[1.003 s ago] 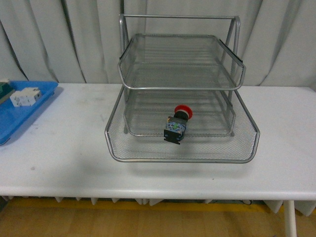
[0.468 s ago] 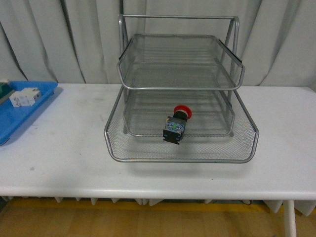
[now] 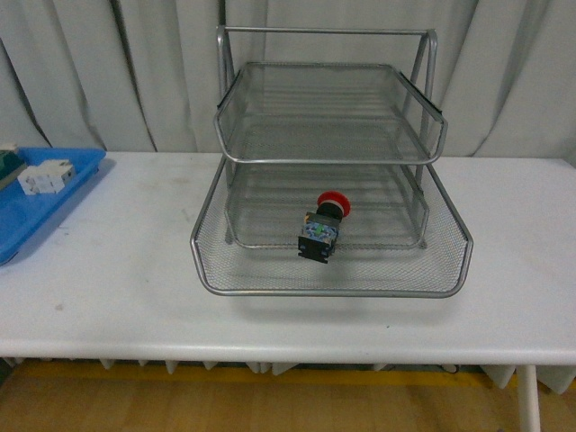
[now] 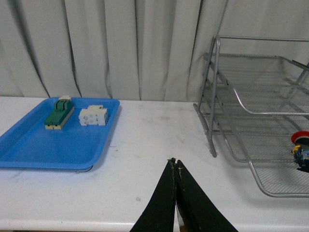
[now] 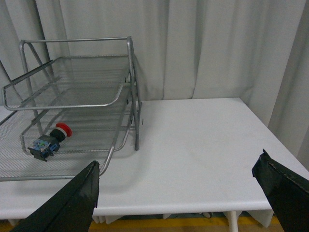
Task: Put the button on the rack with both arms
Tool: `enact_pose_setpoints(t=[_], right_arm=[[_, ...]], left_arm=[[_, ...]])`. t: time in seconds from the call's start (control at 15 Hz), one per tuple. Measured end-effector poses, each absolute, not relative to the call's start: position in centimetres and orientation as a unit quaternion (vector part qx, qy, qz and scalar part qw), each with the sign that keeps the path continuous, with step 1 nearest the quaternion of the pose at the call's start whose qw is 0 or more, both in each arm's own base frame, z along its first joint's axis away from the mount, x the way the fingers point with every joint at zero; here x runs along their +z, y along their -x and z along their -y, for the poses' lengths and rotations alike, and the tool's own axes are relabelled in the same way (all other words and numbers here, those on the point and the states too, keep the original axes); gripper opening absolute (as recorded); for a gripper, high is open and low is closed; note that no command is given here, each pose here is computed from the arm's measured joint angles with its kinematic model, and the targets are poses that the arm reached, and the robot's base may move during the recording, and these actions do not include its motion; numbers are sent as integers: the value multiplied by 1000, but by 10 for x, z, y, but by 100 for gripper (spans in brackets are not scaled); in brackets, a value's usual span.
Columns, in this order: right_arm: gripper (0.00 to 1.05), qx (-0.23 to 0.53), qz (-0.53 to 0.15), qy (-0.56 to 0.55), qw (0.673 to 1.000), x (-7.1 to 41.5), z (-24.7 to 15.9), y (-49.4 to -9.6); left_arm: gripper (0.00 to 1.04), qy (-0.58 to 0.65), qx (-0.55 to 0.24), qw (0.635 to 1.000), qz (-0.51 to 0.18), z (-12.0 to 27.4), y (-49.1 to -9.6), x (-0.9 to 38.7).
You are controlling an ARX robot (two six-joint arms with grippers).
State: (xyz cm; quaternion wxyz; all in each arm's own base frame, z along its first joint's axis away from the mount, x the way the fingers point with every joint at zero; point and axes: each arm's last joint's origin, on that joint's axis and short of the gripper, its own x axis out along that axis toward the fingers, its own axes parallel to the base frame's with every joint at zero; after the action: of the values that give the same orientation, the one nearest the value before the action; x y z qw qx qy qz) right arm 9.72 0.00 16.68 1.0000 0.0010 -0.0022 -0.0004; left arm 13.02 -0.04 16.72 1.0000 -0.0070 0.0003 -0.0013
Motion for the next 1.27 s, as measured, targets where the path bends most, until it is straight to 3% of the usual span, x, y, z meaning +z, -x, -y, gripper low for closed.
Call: enact_pose_setpoints(t=[1.27], right_arm=[[98, 0, 3, -1, 1000, 167, 0, -97]], left_arm=[[2, 7, -2, 1000, -2, 0, -98, 166]])
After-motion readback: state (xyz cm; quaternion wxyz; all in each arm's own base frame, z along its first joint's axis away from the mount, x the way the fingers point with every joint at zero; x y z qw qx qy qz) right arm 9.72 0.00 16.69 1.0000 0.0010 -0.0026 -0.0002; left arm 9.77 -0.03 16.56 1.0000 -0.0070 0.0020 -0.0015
